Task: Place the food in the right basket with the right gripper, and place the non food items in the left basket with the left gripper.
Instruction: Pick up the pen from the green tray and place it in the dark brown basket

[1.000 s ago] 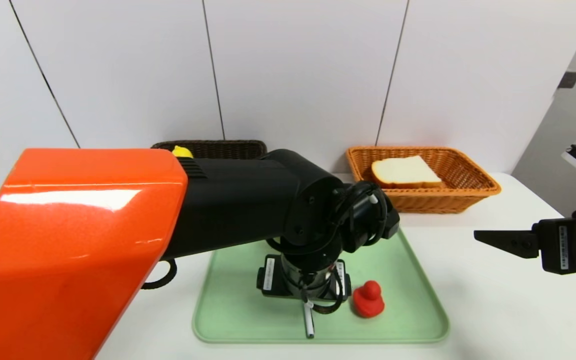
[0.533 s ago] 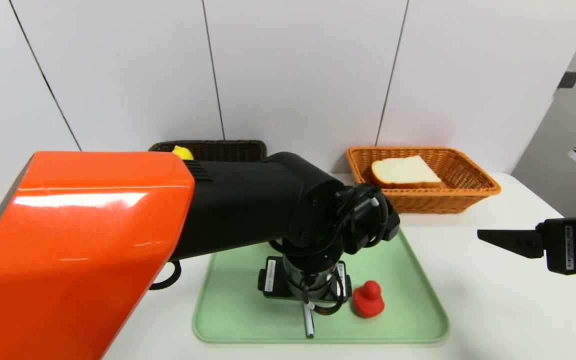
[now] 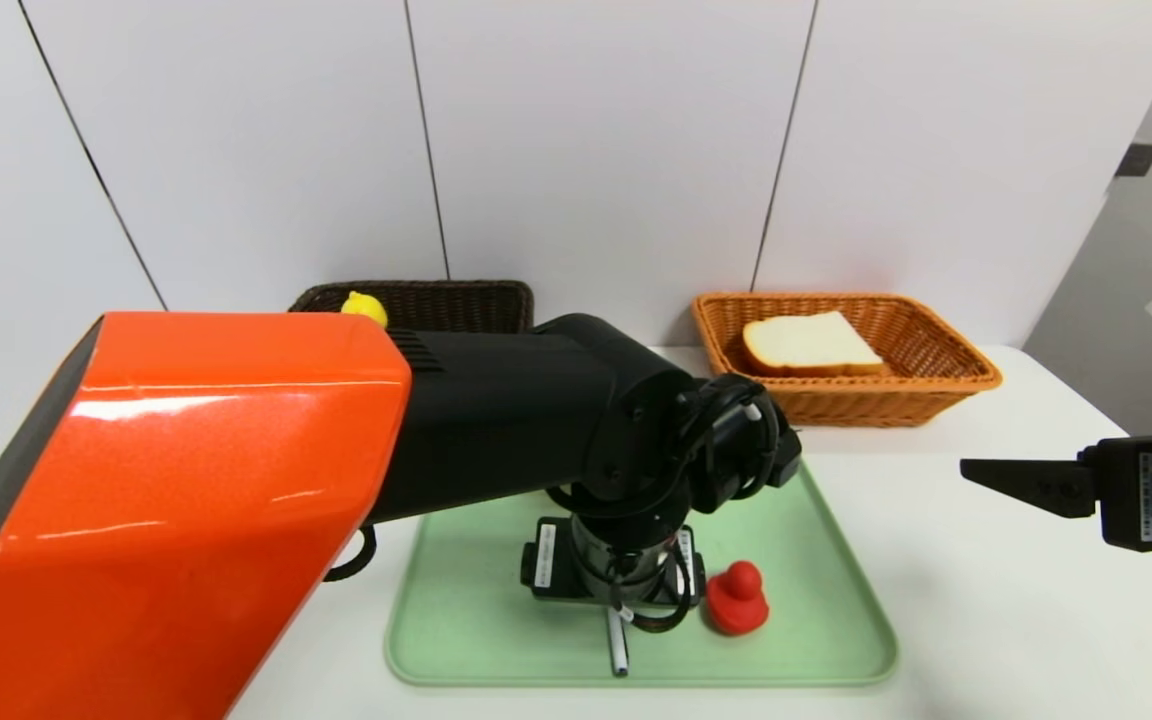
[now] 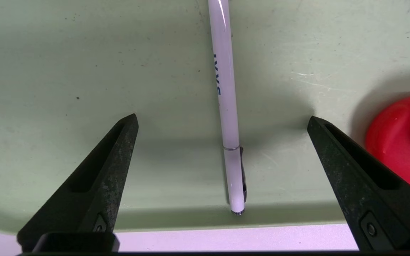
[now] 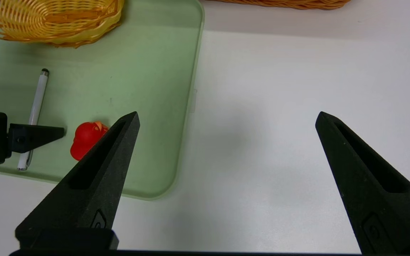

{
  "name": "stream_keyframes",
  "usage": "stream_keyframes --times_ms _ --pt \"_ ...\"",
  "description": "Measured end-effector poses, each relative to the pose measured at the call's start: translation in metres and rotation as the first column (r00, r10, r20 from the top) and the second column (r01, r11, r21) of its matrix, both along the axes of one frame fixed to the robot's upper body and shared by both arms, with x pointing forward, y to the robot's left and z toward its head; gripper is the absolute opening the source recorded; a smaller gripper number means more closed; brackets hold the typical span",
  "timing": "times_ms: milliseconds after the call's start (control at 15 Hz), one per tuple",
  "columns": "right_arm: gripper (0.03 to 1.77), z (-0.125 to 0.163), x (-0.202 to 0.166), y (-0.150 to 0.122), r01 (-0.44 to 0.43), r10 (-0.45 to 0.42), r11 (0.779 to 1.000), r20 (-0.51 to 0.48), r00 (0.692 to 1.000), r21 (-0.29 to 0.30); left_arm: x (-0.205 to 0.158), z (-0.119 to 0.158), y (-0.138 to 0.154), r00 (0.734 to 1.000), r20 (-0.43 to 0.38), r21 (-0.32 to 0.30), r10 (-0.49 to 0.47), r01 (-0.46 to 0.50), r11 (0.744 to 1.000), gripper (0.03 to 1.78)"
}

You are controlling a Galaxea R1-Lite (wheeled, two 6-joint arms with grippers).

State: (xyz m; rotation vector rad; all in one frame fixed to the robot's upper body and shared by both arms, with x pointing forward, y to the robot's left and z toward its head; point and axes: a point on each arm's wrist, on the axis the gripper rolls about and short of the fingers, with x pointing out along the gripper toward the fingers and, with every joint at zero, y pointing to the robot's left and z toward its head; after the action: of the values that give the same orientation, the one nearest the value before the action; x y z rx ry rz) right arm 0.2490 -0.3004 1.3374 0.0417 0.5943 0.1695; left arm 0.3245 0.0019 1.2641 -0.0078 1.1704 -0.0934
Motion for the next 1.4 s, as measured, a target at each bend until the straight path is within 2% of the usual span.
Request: stream_keyframes --times_ms 333,533,800,933,1400 --pt "1.71 0.0 -0.002 0.0 0.0 0.0 1.0 0.003 1.0 0.001 0.0 -0.001 0.0 1.0 -0.004 0.001 0.001 -0.001 1.0 1.69" --pt "1.71 0.001 -0.004 -0.001 -0.001 0.001 1.0 0.01 1.0 0.001 -0.001 -0.002 0.0 1.0 -0.014 -0.006 0.012 -0.012 1.0 1.2" --pt "1.71 0.003 -0.007 -0.002 -0.002 0.002 1.0 0.02 1.0 0.001 -0.001 -0.003 0.0 0.999 -0.05 -0.031 0.021 -0.022 0.999 0.77" --pt "1.71 0.002 -0.009 -0.002 -0.003 0.003 1.0 0.024 1.0 0.0 -0.001 -0.002 -0.001 0.998 -0.051 -0.035 0.021 -0.023 0.999 0.05" --pt "1.71 0.003 -0.015 -0.004 -0.003 0.003 1.0 0.037 0.999 0.005 -0.003 0.009 0.003 0.999 -0.037 -0.053 0.02 -0.022 0.998 0.05"
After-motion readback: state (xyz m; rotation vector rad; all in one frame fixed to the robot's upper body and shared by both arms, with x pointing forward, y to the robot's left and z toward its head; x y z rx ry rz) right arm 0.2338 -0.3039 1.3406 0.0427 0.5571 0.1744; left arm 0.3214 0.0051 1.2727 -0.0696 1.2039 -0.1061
